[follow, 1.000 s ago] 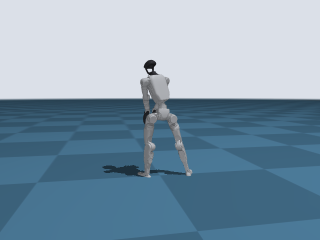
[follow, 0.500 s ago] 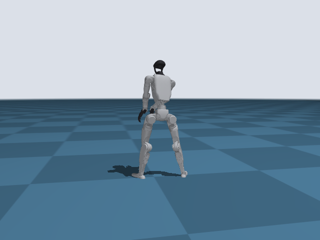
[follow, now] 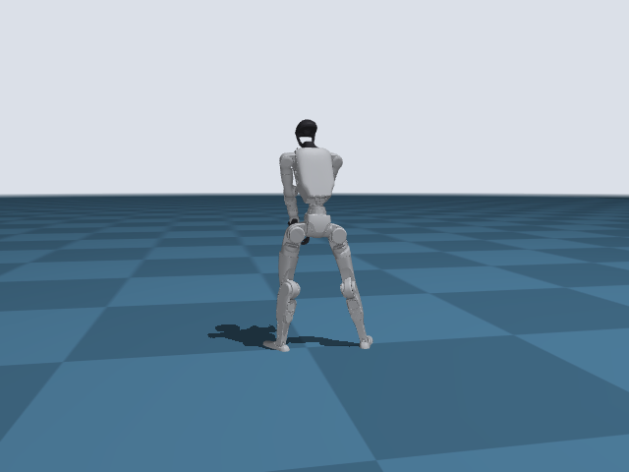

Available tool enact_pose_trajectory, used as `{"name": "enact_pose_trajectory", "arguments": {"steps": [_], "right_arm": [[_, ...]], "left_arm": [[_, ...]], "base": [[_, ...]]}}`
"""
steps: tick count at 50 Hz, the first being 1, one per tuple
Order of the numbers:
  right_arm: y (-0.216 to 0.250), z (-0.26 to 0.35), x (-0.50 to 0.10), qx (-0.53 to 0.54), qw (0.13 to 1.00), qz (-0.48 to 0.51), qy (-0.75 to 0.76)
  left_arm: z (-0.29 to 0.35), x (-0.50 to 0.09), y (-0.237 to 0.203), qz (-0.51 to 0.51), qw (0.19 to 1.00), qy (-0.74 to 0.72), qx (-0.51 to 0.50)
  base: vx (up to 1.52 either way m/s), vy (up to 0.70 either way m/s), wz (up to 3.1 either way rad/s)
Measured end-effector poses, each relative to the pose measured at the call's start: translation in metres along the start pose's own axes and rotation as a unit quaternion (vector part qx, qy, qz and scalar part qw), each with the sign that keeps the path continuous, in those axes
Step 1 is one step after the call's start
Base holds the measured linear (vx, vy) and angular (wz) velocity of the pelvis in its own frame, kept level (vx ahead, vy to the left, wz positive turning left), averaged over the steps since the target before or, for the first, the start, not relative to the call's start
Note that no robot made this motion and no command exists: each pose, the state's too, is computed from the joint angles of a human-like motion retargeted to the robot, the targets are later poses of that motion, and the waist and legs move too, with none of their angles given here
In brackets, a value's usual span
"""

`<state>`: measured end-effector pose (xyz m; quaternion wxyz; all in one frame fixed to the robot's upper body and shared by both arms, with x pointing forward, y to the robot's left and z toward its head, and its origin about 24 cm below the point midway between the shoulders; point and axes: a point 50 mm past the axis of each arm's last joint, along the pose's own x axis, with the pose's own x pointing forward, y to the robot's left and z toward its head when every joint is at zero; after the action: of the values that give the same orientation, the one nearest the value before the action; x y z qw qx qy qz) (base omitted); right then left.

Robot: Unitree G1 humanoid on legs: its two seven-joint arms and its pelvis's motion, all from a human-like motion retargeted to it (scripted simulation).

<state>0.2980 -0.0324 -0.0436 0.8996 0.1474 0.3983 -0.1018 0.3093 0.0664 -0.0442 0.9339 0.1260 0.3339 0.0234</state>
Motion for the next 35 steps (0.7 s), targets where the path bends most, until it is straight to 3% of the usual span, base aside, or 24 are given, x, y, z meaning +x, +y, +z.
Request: {"name": "enact_pose_trajectory", "arguments": {"steps": [8,26,32,35], "right_arm": [[0.005,0.004,-0.002,-0.005,1.000,0.009,-0.016],[-0.005,0.032,-0.003,0.068,0.995,-0.004,-0.075],[0.000,0.015,-0.004,0.137,0.990,0.018,-0.039],[0.010,0.013,-0.009,0.211,0.976,0.038,-0.031]], "left_arm": [[0.005,0.000,0.003,0.039,0.999,-0.003,-0.003],[0.045,-0.008,-0.015,-0.001,0.996,-0.082,0.031],[0.037,-0.004,-0.006,-0.001,0.991,-0.097,0.091],[0.044,-0.001,0.005,0.002,0.976,-0.135,0.173]], "base": [[0.00,0.00,0.00],[-0.02,0.02,0.19],[0.12,0.14,0.85],[0.24,0.17,1.36]]}}
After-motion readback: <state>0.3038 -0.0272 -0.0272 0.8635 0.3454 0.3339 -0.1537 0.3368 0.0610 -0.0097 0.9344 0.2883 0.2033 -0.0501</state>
